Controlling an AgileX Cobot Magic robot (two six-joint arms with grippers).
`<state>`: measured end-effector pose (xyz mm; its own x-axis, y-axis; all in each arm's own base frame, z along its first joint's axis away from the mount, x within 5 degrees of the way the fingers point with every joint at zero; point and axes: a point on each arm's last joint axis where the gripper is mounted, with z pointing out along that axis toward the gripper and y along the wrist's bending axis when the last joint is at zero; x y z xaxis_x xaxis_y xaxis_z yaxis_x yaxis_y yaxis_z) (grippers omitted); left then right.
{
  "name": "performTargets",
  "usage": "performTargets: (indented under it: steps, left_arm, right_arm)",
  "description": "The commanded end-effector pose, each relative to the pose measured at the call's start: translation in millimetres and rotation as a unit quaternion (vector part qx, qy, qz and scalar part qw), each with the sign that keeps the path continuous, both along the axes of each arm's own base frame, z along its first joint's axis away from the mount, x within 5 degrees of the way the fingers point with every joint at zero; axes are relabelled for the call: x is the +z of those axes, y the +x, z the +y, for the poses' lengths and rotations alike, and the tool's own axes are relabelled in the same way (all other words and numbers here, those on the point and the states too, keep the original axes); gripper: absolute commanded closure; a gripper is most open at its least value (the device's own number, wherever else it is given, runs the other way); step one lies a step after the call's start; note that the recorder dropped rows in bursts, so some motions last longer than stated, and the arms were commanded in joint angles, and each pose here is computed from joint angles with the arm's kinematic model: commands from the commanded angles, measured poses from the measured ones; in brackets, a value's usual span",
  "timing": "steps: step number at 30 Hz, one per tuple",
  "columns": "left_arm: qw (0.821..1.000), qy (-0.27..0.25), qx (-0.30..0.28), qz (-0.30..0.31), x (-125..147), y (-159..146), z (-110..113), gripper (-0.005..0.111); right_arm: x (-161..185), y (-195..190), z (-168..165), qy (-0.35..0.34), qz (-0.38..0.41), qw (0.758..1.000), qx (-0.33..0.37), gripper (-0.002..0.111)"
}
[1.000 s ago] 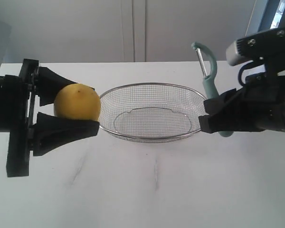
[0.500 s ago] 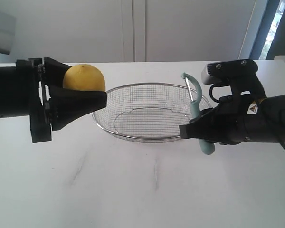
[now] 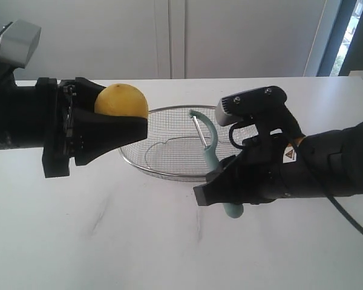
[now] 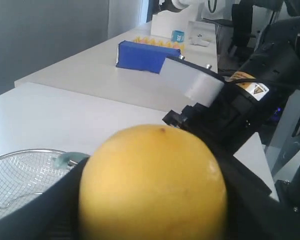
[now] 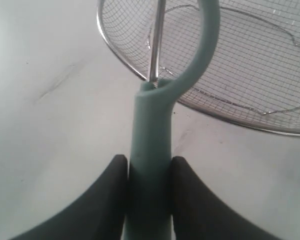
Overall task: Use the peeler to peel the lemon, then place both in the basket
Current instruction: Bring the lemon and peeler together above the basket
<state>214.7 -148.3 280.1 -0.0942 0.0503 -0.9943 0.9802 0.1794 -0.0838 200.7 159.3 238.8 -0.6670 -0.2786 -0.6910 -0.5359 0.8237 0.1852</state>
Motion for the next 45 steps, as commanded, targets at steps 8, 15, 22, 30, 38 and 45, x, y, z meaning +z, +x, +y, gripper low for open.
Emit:
performTargets:
  steps: [8,15,22,30,38,45]
  left_arm:
    - [0.996,-0.021,-0.022,-0.089,11,-2,-2,0.107]
    - [0.995,-0.012,-0.032,-0.093,10,-4,-3,0.107]
    - [0.972,0.113,-0.096,-0.183,15,-16,1,0.107]
    - [0.973,0.100,-0.073,-0.197,26,-19,3,0.107]
    - [0.976,0.083,-0.062,-0.192,29,-18,2,0.107]
    - [0.981,0.058,-0.036,-0.183,34,-14,2,0.107]
  right_arm:
    - [3,-5,5,0.013,0.009,1.000,0.002,0.108]
    - [27,-19,-3,0.059,0.000,0.998,-0.015,0.108]
    - [47,-26,-11,0.067,-0.063,0.996,0.003,0.108]
    - [48,-25,-11,0.062,-0.074,0.995,0.010,0.108]
    - [47,-25,-11,0.076,-0.059,0.995,-0.004,0.108]
    - [40,-23,-5,0.116,0.000,0.992,-0.043,0.108]
